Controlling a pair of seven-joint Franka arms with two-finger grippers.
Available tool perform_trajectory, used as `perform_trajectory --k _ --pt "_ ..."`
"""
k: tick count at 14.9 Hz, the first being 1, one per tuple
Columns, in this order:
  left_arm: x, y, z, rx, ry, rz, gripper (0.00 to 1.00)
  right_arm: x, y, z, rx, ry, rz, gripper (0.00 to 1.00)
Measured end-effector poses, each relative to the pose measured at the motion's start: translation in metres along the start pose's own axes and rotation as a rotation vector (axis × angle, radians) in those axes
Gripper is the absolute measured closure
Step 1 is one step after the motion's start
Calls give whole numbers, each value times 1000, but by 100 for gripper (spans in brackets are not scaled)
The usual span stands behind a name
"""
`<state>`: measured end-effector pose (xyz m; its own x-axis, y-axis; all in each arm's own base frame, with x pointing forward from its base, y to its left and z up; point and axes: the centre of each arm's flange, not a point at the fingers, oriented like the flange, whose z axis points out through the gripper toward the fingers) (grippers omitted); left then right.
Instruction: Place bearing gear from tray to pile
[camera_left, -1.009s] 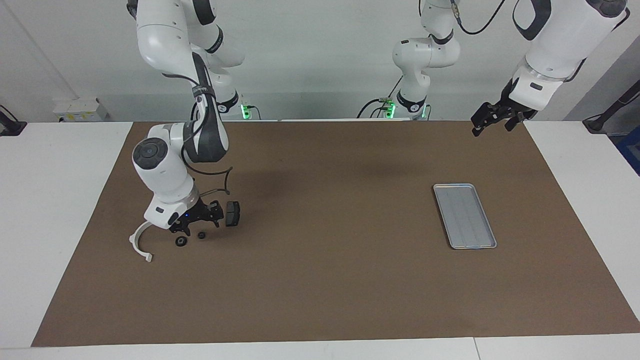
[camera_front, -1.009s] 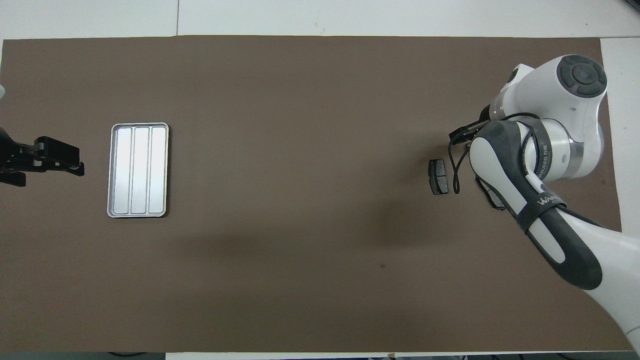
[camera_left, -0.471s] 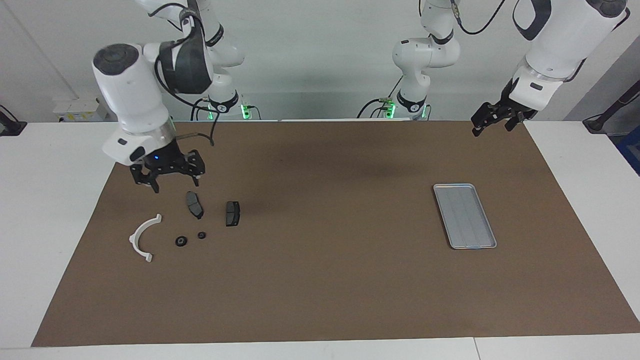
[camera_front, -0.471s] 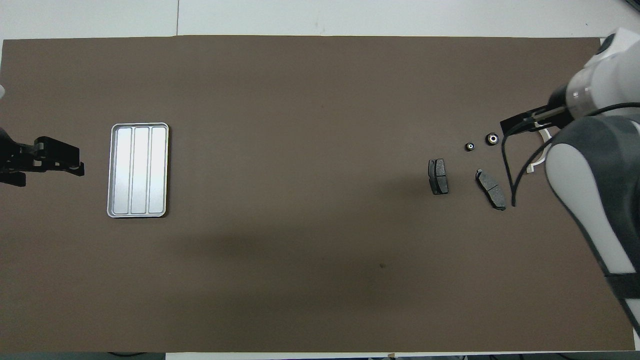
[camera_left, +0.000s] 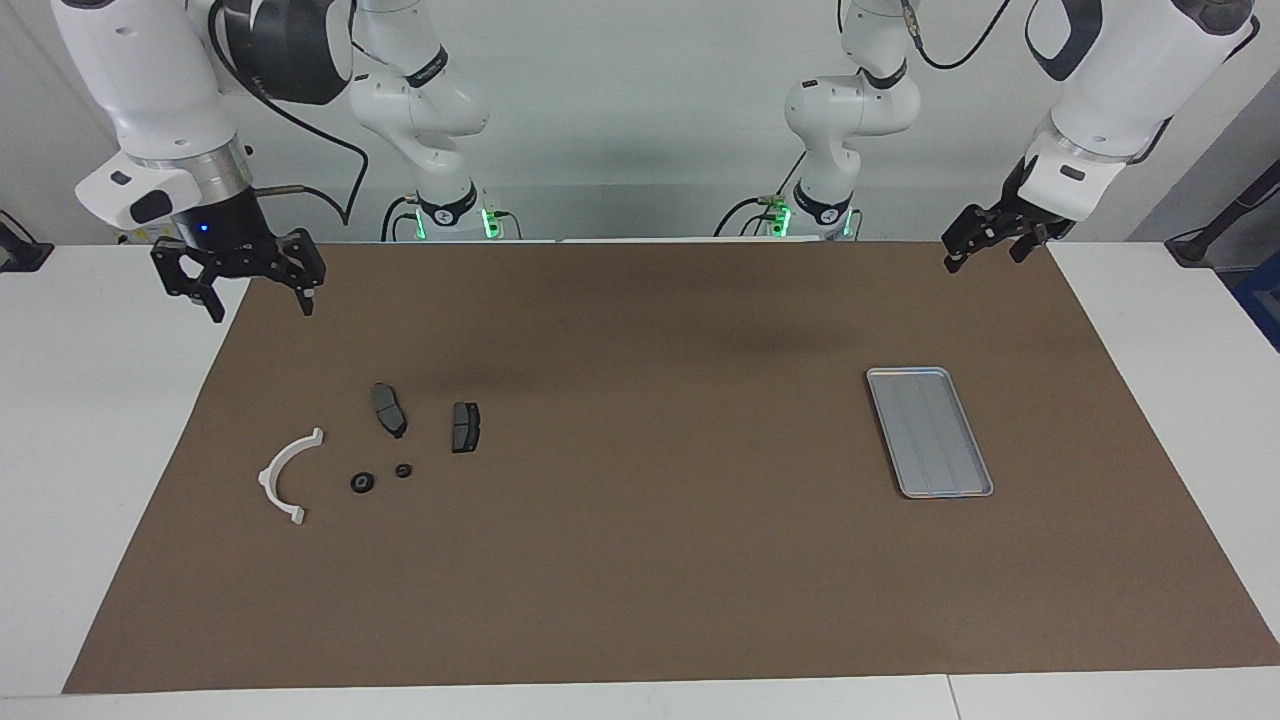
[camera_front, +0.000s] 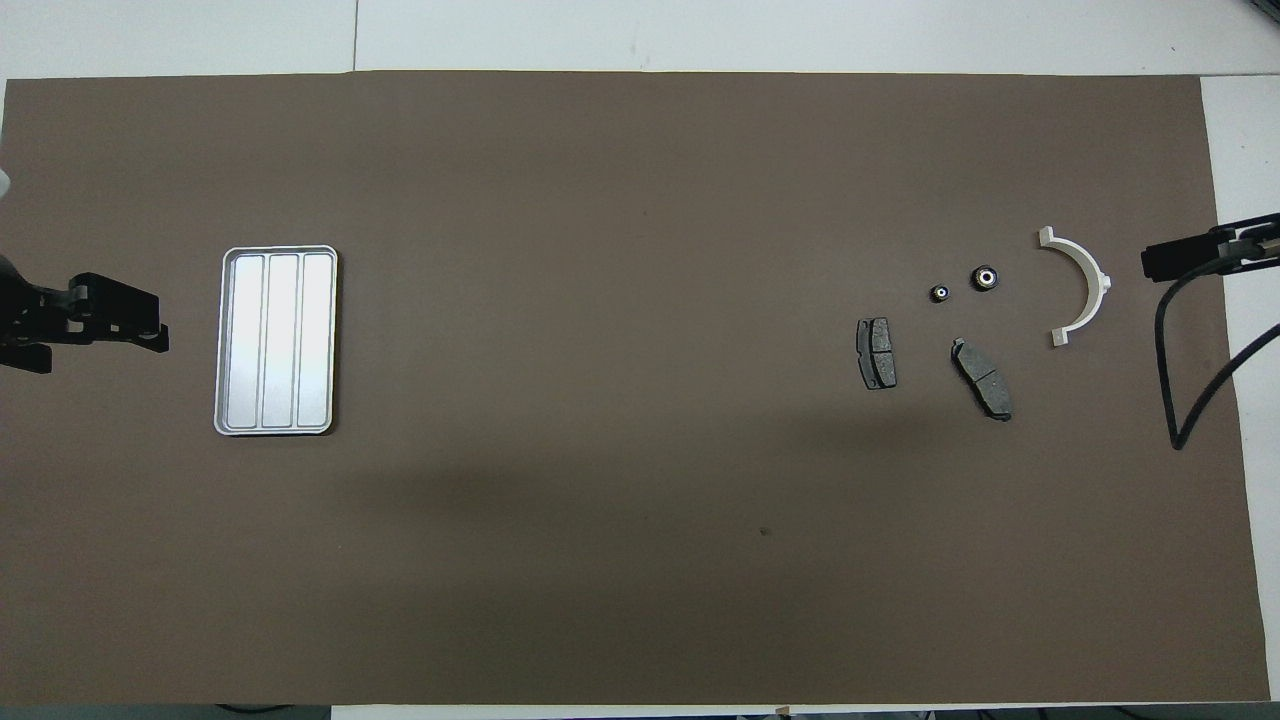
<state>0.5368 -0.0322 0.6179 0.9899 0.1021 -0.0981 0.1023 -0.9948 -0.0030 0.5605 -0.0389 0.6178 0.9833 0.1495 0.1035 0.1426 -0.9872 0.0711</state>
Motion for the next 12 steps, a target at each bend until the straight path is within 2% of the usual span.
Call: perform_trajectory --k 2,5,12 --pt "0 0 0 0 0 0 0 -13 -1 -8 37 -43 49 0" --pt "0 0 0 0 0 0 0 -31 -10 -22 52 -100 129 0" --pt "0 0 0 0 0 0 0 -36 -19 -29 58 -106 140 0"
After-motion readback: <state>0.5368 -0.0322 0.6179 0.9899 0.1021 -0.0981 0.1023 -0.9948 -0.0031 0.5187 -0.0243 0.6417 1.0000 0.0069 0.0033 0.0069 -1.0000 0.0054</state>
